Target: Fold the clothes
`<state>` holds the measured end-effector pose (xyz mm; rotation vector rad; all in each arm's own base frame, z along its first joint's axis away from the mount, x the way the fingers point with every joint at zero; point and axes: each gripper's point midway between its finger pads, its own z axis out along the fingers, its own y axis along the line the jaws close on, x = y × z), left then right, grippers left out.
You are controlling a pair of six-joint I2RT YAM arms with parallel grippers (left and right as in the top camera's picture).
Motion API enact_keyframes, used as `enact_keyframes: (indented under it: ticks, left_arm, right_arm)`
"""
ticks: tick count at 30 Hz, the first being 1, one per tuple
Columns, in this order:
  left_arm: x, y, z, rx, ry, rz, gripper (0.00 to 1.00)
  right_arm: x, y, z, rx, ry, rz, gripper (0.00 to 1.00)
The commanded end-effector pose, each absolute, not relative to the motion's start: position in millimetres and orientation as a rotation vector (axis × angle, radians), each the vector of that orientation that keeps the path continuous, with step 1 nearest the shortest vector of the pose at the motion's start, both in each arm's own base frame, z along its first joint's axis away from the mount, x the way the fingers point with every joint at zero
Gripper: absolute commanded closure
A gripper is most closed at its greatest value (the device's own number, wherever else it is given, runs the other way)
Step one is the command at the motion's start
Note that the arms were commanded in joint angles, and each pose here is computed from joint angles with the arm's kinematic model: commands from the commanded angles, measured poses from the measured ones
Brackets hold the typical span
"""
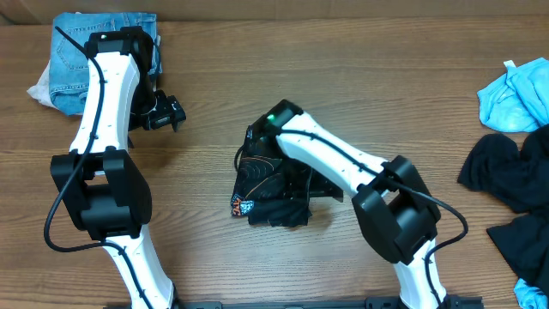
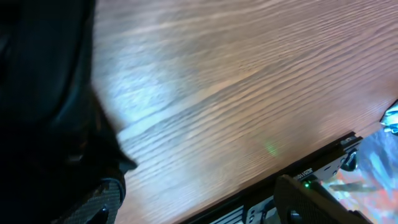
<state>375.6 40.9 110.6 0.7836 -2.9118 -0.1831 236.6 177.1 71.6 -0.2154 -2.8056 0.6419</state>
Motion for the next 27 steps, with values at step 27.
enact_keyframes:
  ticks: [27]
  left_arm:
    - [375,42,113,0.754,-2.925,-0.194,0.0]
  right_arm:
    - [313,178,86,-0.258,-3.032,-0.066,0.28]
